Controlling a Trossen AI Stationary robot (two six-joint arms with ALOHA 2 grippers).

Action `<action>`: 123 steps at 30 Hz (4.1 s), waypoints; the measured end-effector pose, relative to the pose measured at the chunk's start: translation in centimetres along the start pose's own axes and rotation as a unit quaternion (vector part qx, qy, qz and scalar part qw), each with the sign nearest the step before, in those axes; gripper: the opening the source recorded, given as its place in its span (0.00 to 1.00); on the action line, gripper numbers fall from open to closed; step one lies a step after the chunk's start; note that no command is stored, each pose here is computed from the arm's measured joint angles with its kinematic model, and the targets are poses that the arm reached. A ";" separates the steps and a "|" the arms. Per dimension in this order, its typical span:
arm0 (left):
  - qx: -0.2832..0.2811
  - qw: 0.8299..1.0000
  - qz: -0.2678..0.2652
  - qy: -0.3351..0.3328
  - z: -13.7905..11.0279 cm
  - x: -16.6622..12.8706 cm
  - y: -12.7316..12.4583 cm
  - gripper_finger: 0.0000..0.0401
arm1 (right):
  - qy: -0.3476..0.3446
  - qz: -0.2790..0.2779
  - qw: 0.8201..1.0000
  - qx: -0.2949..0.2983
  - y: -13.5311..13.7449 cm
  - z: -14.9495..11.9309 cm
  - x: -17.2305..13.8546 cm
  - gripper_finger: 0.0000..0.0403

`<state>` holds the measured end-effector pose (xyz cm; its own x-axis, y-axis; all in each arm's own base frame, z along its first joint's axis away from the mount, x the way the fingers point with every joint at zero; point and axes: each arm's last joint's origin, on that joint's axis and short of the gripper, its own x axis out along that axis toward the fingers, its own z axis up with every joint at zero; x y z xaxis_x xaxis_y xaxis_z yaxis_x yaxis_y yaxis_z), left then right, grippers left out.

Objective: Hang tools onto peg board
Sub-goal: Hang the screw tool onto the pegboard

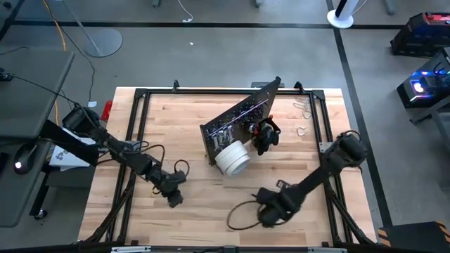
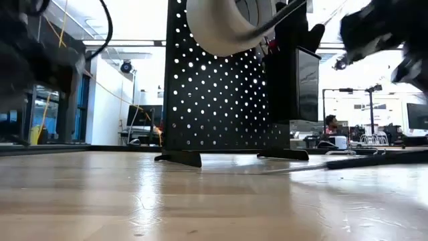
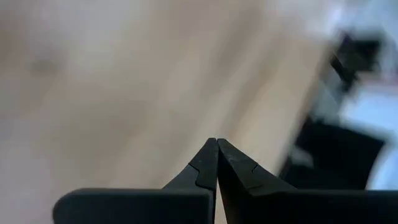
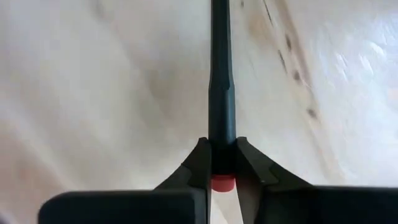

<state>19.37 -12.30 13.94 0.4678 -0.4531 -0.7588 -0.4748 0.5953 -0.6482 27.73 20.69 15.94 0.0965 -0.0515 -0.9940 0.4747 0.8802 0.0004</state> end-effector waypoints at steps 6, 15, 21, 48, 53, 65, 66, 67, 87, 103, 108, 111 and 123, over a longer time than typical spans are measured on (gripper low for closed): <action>0.162 0.978 -0.123 0.055 0.2 -2.4 -5.1 0.00 | 0.038 0.059 0.989 -0.127 -1.1 -1.7 -4.7 0.07; 0.412 0.910 -0.051 -0.025 4.8 -7.8 -13.8 0.09 | 0.012 0.145 0.931 -0.336 -3.7 -0.4 -10.9 0.07; 0.491 0.866 -0.034 -0.090 7.4 -7.8 -18.4 0.30 | -0.055 0.131 0.905 -0.402 -3.1 2.5 -12.4 0.07; 0.338 0.932 0.039 -0.122 6.7 -2.6 -22.0 0.56 | -0.177 0.083 0.886 -0.421 0.9 6.0 -11.4 0.07; 0.323 0.939 0.046 -0.110 7.3 -0.5 -21.6 0.56 | -0.170 0.089 0.910 -0.368 1.1 6.0 -11.0 0.07; 0.287 0.938 0.112 -0.162 7.5 1.7 -20.8 0.56 | -0.168 0.094 0.923 -0.333 1.3 5.8 -10.9 0.07; 0.286 0.937 0.114 -0.162 7.5 1.7 -20.8 0.56 | -0.169 0.095 0.922 -0.334 1.4 5.8 -10.9 0.07; 0.286 0.937 0.118 -0.161 7.6 1.7 -20.7 0.56 | -0.173 0.097 0.920 -0.338 1.4 5.8 -10.9 0.07; 0.279 0.942 0.114 -0.145 8.7 1.4 -20.2 0.04 | -0.191 0.089 0.911 -0.354 1.5 6.1 -11.4 0.12; 0.179 0.953 0.080 -0.233 -4.4 -3.2 -22.6 0.04 | -0.157 0.093 0.960 -0.215 2.0 -2.3 -17.5 0.61; 0.081 0.861 0.017 -0.502 -6.5 -6.5 -23.3 0.04 | -0.273 0.162 0.945 -0.082 3.7 -4.2 -18.0 0.61; 0.045 0.821 -0.005 -0.570 -5.0 -6.9 -24.3 0.04 | -0.383 0.199 0.902 -0.011 4.6 -2.3 -19.4 0.61; 0.161 0.768 -0.044 -0.618 1.1 -9.2 -29.4 0.04 | -0.588 0.295 0.750 0.070 5.2 3.3 -25.1 0.61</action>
<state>29.83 -24.96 40.03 0.9322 0.3575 0.0563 -0.2855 0.8220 -0.4927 30.66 24.97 41.23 0.9915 -0.1255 -0.0329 0.1253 0.8601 0.4946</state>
